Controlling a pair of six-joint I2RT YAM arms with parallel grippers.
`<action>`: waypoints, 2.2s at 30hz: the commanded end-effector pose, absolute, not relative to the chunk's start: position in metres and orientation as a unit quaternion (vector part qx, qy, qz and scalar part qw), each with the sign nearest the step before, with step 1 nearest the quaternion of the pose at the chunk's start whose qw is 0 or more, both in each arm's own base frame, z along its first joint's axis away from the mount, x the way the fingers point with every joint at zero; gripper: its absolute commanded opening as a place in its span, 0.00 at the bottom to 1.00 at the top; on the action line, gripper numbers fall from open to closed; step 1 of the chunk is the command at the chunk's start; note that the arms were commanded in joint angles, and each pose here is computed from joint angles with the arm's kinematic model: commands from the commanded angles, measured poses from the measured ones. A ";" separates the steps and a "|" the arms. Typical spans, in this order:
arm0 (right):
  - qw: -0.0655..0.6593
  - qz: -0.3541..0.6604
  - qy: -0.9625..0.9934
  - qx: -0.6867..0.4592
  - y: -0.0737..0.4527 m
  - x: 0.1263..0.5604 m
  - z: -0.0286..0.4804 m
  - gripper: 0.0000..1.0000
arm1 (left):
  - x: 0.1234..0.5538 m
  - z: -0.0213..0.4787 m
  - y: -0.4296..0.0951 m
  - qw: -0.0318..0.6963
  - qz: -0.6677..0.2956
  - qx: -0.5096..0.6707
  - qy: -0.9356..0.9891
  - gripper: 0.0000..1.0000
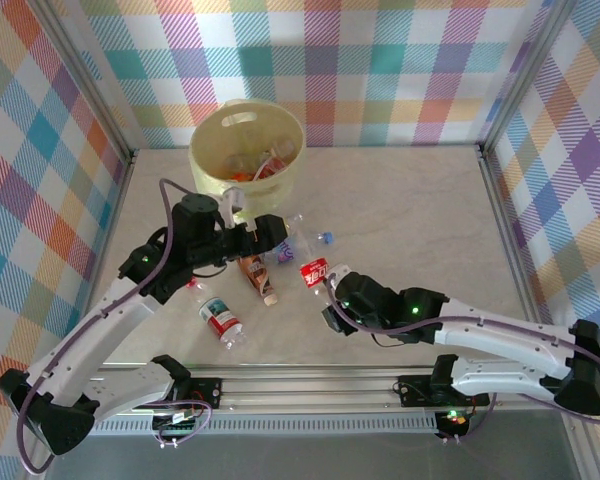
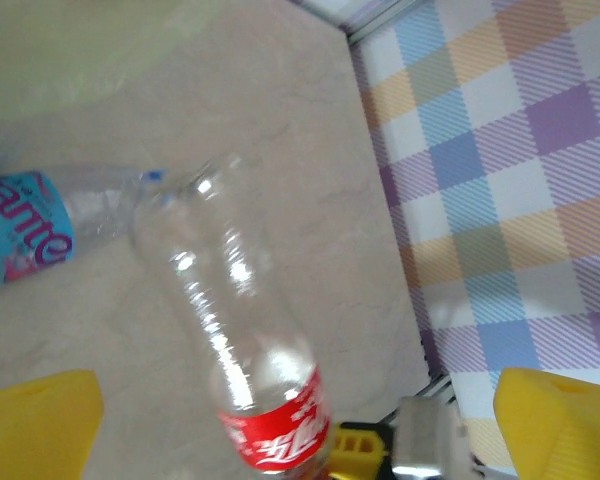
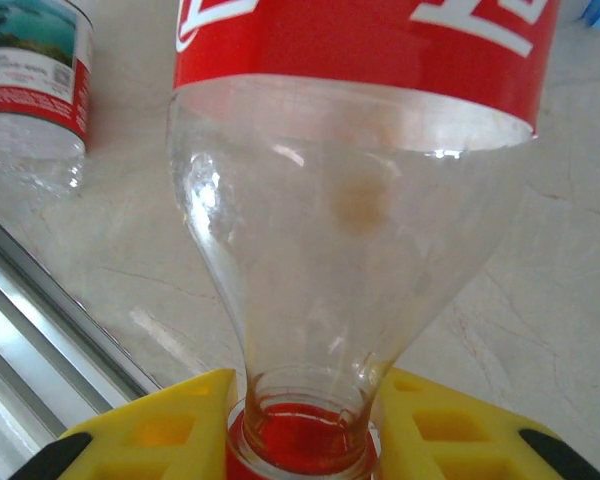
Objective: Put the plastic bottles in the bin
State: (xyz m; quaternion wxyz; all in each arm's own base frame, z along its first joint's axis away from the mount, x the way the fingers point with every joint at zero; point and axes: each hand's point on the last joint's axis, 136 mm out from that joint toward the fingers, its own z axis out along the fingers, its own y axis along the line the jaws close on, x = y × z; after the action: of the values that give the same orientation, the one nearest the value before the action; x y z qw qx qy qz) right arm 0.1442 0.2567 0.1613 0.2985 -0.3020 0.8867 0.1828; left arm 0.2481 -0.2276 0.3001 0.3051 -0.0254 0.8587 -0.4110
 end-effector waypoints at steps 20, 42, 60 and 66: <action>0.332 0.305 0.831 -0.326 0.278 0.127 0.220 0.34 | 0.240 0.292 -0.304 0.234 -0.481 -0.015 0.845 0.63; 0.358 0.267 0.855 -0.262 0.266 0.160 0.212 0.98 | 0.322 0.428 -0.229 0.441 -0.324 0.044 0.836 0.54; 0.299 0.268 0.901 -0.164 0.261 0.199 0.173 1.00 | 0.437 0.490 -0.151 0.581 -0.147 0.040 0.799 0.56; 0.288 0.258 0.915 -0.117 0.242 0.211 0.166 1.00 | 0.466 0.461 -0.146 0.569 -0.057 0.090 0.815 0.57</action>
State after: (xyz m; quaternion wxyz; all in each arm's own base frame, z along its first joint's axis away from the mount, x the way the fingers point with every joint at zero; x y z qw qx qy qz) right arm 0.2069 0.2494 0.1670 0.2947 -0.1482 0.9104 0.2499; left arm 0.4519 -0.1588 0.4651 0.5608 0.0580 0.8162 -0.1262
